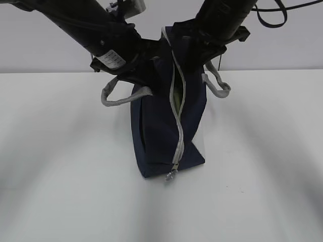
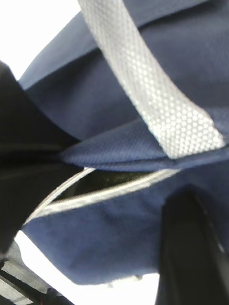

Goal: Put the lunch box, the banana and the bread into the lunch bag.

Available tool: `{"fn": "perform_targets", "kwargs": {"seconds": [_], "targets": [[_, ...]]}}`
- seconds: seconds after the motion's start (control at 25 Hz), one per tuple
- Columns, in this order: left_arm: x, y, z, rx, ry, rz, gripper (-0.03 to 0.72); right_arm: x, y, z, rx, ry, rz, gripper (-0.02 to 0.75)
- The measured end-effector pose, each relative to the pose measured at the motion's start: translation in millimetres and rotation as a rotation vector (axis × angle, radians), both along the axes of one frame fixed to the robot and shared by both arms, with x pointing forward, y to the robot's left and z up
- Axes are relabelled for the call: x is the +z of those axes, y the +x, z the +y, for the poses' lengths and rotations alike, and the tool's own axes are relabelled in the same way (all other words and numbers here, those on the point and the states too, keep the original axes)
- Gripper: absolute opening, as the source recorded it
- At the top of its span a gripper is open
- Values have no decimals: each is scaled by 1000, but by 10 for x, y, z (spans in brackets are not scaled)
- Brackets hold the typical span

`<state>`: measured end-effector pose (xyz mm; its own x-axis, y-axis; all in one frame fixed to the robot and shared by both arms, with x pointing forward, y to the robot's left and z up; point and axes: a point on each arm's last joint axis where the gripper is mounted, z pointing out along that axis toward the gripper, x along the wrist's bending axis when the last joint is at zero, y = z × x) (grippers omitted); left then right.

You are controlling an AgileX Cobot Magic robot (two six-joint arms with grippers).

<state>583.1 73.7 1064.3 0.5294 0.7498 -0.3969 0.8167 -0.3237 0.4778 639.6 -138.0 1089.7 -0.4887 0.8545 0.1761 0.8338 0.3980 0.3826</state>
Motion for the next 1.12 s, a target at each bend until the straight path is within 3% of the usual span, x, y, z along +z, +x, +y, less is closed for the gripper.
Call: {"fn": "perform_targets", "kwargs": {"seconds": [0.32,0.64,1.12], "targets": [[258,-100,64,-3,-18,-63,-3,235,-137,-46,-15,18,-30,-13],[243,-111,72,-14,-2,-51,-3,-81,-257,-88,-23,-20,84,-13],[74,-14,47,-5,33,-48,-3,-246,-186,-114,-24,-85,97,-13]]}}
